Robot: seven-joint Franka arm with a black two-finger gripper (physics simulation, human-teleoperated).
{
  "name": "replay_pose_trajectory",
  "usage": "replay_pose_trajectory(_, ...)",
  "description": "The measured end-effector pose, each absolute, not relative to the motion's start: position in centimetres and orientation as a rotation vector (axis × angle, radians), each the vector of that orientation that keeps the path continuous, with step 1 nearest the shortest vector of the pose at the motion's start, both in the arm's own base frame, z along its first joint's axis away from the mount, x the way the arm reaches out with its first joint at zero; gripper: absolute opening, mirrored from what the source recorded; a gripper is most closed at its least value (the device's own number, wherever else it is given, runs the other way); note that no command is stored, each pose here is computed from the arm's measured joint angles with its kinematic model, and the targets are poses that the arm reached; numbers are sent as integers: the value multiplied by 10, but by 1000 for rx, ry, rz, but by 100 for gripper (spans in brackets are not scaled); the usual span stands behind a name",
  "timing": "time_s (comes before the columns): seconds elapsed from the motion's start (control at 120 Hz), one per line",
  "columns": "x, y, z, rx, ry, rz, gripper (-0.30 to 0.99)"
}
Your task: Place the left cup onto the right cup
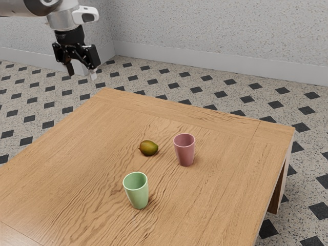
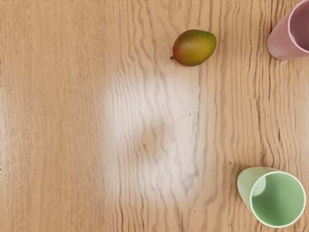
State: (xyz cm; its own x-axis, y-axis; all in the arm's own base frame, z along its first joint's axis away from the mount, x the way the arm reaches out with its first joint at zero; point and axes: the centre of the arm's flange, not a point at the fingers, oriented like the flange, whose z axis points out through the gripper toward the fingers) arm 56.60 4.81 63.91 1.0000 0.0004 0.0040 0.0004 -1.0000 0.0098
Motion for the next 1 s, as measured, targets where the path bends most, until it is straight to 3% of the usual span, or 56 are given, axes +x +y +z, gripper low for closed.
replay_pose_trajectory(0.533, 573, 45, 631, 3134, 10, 4, 67)
replay_pose_trajectory(1.0, 595, 38, 582, 3135, 0, -53, 67)
